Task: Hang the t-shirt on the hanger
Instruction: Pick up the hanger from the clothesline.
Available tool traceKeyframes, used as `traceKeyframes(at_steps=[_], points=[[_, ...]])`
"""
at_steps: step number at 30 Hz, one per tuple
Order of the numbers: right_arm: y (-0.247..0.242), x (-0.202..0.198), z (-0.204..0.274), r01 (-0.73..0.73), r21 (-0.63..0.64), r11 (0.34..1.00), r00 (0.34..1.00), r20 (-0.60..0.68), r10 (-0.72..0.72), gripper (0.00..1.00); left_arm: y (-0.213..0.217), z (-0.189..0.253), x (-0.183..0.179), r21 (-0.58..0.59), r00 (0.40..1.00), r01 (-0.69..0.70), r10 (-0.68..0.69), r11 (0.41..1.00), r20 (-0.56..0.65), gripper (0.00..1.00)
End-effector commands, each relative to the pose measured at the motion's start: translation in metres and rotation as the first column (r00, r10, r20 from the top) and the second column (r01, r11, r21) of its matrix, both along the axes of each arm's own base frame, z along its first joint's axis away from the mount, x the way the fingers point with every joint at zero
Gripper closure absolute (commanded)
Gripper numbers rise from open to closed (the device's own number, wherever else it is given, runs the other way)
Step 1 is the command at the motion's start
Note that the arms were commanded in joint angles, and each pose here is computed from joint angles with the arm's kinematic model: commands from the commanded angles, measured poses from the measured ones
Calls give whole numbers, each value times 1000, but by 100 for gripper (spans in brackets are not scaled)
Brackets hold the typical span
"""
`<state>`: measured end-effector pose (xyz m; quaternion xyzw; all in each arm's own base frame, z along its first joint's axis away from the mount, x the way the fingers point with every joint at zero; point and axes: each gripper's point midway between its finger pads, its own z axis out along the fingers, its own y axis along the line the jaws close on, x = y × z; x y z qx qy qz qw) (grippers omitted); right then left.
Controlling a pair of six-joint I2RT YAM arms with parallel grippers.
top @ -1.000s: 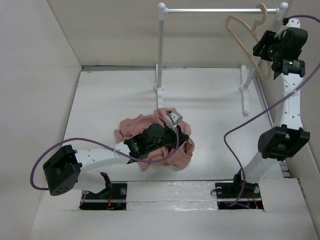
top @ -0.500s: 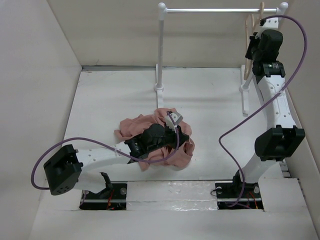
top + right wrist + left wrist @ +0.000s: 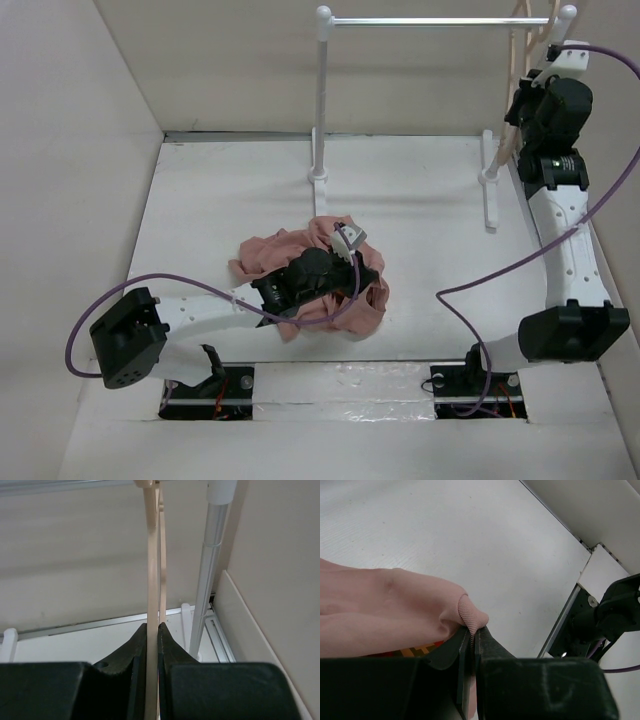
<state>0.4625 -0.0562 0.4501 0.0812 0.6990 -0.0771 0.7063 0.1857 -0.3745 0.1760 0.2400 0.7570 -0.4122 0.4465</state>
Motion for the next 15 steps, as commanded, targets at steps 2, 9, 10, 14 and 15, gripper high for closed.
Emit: traceKeyframes(at_steps=[2, 9, 10, 14, 15], points=[[4, -20, 7, -18, 76, 997, 995, 101, 10, 100, -2, 37, 12, -81, 997, -51, 55, 995, 46, 100], [42, -74, -8, -140, 193, 971, 983, 148, 112, 100, 9, 34, 21, -53, 991, -116, 119, 992, 60, 100], [50, -78, -21, -161, 209, 965, 982, 129, 136, 100, 11, 35, 27, -50, 988, -138, 141, 989, 62, 100], [103, -112, -39, -326, 268, 907, 945, 129, 302, 100, 17, 44, 44, -82, 980, -185, 190, 979, 58, 100], [113, -120, -47, -350, 281, 894, 937, 112, 332, 100, 22, 46, 53, -94, 975, -209, 215, 973, 58, 100]])
